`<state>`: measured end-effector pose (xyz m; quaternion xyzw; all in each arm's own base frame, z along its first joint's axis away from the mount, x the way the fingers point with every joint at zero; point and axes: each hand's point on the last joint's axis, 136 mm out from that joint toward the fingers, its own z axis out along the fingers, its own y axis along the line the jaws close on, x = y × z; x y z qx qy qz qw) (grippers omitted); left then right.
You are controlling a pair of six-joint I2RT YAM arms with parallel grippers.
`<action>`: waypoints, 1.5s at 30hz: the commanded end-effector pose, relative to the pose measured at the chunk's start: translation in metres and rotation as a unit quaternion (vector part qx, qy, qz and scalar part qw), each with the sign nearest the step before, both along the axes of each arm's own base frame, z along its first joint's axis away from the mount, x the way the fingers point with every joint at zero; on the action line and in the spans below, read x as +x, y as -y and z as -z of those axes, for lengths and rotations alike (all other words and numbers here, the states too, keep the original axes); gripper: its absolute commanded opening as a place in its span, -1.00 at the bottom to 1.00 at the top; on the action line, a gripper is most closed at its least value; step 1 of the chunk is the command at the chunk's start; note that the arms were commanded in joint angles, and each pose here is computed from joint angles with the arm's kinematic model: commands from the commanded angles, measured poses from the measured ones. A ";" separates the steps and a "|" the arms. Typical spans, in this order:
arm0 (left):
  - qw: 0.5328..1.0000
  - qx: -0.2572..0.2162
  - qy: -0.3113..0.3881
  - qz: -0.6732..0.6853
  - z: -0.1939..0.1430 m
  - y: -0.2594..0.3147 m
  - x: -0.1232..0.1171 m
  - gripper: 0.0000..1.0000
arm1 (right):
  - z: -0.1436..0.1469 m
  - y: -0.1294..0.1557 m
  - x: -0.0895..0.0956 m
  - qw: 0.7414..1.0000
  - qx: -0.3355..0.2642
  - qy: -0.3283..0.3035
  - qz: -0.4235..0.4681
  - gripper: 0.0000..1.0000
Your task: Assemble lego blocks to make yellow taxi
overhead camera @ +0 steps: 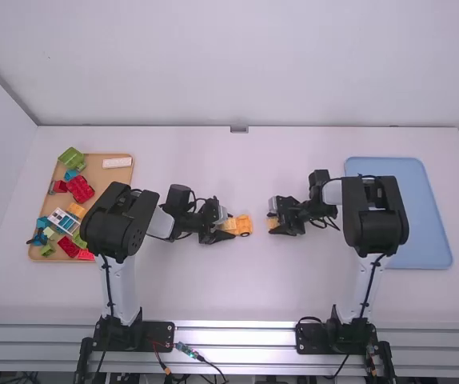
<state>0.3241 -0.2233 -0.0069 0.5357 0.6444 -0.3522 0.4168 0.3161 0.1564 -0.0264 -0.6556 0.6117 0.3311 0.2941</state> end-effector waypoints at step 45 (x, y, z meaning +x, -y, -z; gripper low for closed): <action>1.000 -0.007 -0.008 0.012 0.001 0.004 -0.006 0.01 | -0.001 0.013 -0.008 0.995 0.086 -0.010 0.055 -0.11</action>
